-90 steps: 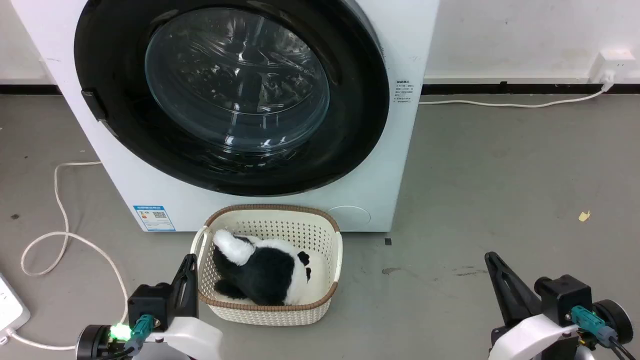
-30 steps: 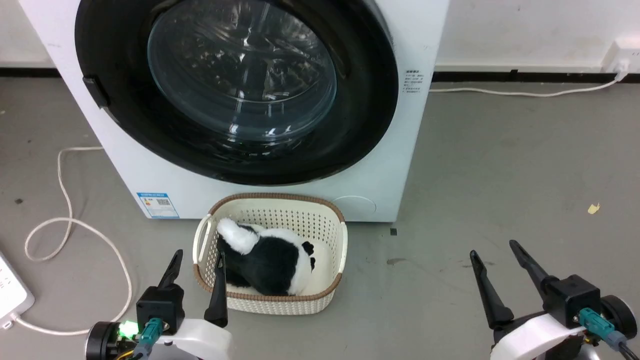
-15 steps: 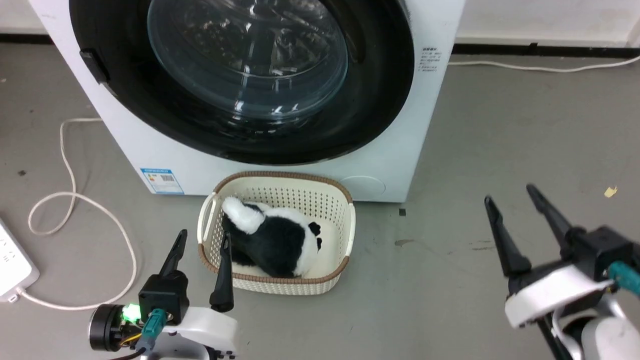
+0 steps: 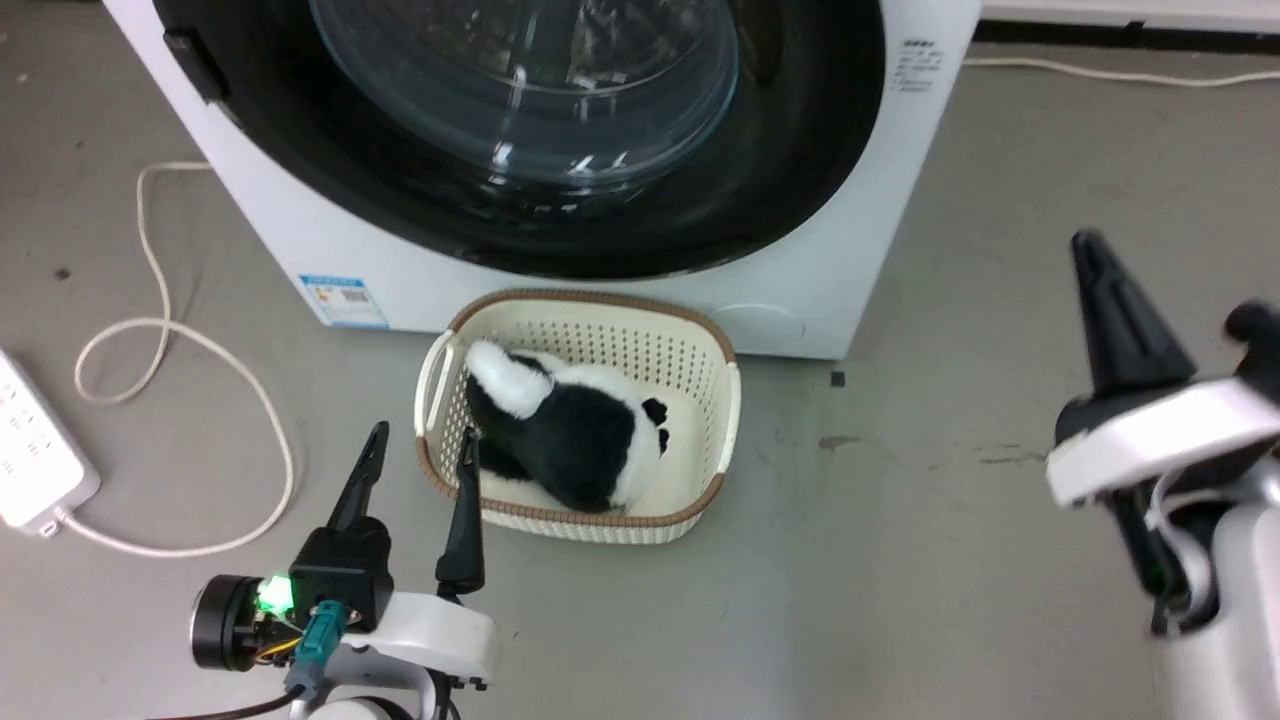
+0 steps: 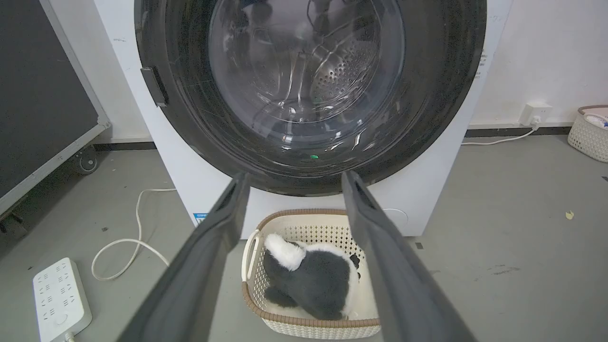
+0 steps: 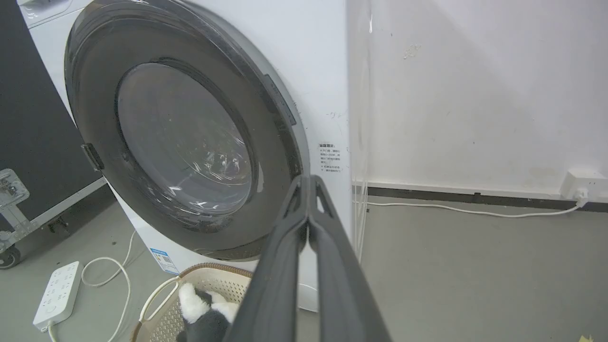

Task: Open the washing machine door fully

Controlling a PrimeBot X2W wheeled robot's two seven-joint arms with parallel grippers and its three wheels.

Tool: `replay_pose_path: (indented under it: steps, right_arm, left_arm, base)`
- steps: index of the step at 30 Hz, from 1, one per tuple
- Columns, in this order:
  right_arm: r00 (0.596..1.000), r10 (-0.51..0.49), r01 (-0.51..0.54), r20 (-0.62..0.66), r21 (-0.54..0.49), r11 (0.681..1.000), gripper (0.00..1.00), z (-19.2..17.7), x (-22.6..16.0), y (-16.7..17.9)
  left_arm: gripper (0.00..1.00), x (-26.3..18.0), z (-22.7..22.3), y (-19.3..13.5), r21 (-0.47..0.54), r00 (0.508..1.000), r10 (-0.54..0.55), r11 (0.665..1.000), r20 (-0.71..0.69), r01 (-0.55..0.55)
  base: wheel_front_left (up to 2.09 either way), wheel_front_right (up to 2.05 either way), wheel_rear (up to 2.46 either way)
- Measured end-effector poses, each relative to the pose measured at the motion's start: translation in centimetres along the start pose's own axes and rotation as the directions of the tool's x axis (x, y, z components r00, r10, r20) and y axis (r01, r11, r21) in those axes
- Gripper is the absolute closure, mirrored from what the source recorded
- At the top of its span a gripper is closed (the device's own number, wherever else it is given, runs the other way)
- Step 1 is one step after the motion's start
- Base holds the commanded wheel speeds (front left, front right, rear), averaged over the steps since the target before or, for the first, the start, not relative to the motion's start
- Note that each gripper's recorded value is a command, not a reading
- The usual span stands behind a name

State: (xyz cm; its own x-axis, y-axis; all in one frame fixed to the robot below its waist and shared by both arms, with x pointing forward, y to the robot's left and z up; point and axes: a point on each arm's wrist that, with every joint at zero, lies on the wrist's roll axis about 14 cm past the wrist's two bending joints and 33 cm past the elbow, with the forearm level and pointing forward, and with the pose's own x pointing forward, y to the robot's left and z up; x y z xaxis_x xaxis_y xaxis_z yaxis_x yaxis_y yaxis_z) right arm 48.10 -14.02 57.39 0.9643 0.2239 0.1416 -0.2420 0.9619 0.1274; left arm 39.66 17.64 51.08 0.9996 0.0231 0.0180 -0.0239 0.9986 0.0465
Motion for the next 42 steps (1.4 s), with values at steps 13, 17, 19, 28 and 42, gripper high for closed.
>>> replay_pose_path:
  steps: [13,17,19,28,42]
  right_arm:
    - [0.996,-0.023,0.043,-0.082,0.259,0.965,1.00,-2.0,6.4,-1.1]
    - [0.985,-0.005,0.077,-0.173,0.411,0.908,1.00,-3.9,10.4,-1.4]
    - [0.980,0.004,0.088,-0.200,0.452,0.888,1.00,-4.5,11.4,-1.4]
    - [0.940,0.075,0.152,-0.332,0.607,0.780,1.00,-7.6,15.1,-0.8]
    - [0.888,0.222,0.199,-0.403,0.772,0.604,1.00,-9.3,20.4,1.1]
  left_arm:
    - [0.00,0.7,-0.8,0.7,0.012,1.000,0.030,0.999,-0.005,-0.030]
    - [0.00,1.1,-1.3,1.1,0.020,0.999,0.048,0.999,-0.008,-0.047]
    - [0.00,1.3,-1.5,1.2,0.018,0.999,0.053,0.998,-0.009,-0.053]
    - [0.00,1.8,-2.2,1.4,0.026,0.998,0.066,0.998,-0.017,-0.066]
    - [0.00,2.4,-3.2,1.7,0.039,0.996,0.085,0.996,-0.023,-0.084]
  base:
    - [0.00,0.00,0.00]
    - [0.00,0.00,0.00]
    - [0.00,0.00,0.00]
    - [0.00,0.00,0.00]
    - [0.00,0.00,0.00]
